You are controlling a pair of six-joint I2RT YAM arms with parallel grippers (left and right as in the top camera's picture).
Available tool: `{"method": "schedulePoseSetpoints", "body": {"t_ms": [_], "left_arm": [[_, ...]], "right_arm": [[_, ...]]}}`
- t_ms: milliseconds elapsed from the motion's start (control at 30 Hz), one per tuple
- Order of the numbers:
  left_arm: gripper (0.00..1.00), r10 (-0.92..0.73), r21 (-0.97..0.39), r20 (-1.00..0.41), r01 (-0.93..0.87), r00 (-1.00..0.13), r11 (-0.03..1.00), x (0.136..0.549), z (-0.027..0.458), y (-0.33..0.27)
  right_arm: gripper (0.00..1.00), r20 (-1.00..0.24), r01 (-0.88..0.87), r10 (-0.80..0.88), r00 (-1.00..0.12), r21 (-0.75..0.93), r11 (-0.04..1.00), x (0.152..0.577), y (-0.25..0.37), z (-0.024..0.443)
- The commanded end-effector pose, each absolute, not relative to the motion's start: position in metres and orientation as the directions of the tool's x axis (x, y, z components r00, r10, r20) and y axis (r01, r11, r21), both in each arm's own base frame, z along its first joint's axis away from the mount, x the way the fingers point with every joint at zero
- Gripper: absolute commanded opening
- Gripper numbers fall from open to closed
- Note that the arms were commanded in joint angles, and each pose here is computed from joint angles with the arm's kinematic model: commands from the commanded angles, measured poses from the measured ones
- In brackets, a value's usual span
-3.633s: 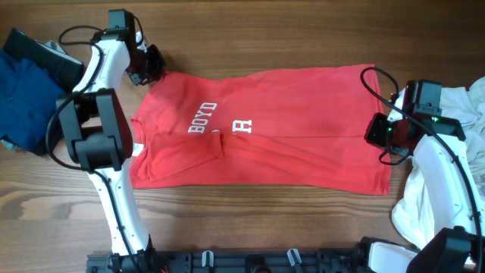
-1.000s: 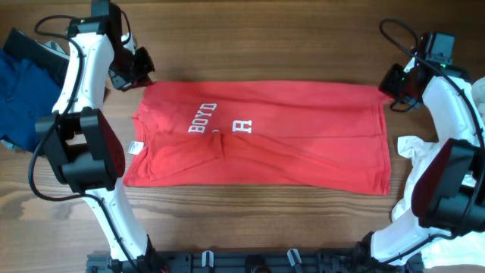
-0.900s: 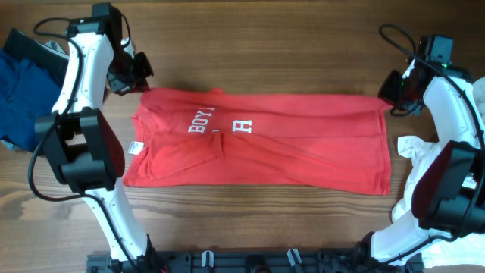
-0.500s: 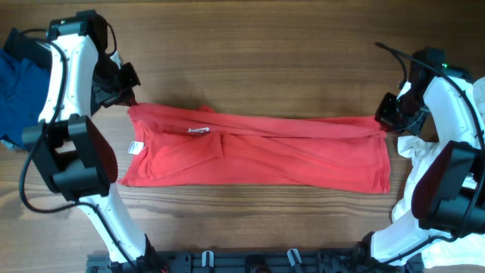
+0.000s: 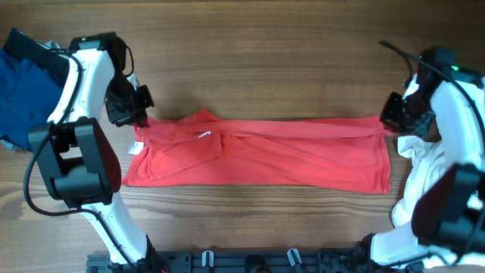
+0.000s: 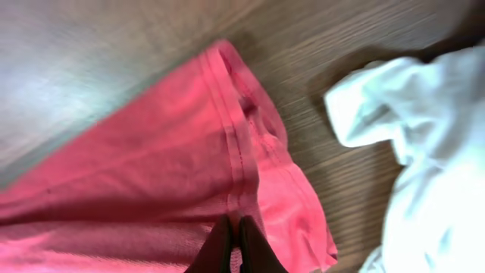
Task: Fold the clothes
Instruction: 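Fold the shirt's far half toward the near side with both grippers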
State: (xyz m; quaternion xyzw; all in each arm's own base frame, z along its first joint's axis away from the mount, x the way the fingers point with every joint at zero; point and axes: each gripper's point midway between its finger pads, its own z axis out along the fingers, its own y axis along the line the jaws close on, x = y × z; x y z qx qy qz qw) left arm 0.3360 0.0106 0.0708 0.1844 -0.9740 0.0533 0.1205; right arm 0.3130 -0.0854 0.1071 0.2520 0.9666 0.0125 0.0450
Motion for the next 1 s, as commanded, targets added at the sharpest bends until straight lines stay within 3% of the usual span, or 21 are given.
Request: {"method": "schedulePoseSetpoints", "body": {"t_ms": [0, 133, 400, 767, 867, 967], "left_arm": [[0.04, -0.321, -0.061, 0.255, -0.346, -0.912, 0.936, 0.332, 0.075, 0.007], [0.04, -0.314, 0.021, 0.298, -0.322, -0.902, 0.946, 0.315, 0.078, 0.02], [0.04, -0.312, 0.028, 0.387, -0.327, -0.868, 0.945, 0.289, 0.062, 0.016], [0.04, -0.311, 0.029, 0.399, -0.327, -0.863, 0.945, 0.283, 0.052, 0.015], [0.04, -0.315, 0.064, 0.375, -0.314, -0.872, 0.947, 0.286, 0.05, 0.022], [0.04, -0.41, 0.131, 0.304, -0.388, -0.86, 0.912, 0.297, 0.046, 0.039]], "right_arm": [[0.04, -0.191, 0.528, 0.532, -0.825, 0.077, 0.846, 0.306, -0.099, 0.144], [0.04, -0.116, 0.517, 0.515, -0.849, 0.017, 0.856, 0.282, -0.099, 0.131], [0.04, 0.037, 0.526, 0.526, -0.85, -0.004, 0.85, 0.241, -0.083, 0.07], [0.05, 0.058, 0.544, 0.546, -0.836, -0.045, 0.838, 0.228, -0.084, 0.056], [0.05, 0.011, 0.603, 0.615, -0.789, -0.179, 0.777, 0.22, -0.107, 0.058], [0.04, -0.044, 0.634, 0.64, -0.767, -0.196, 0.748, 0.226, -0.118, 0.059]]}}
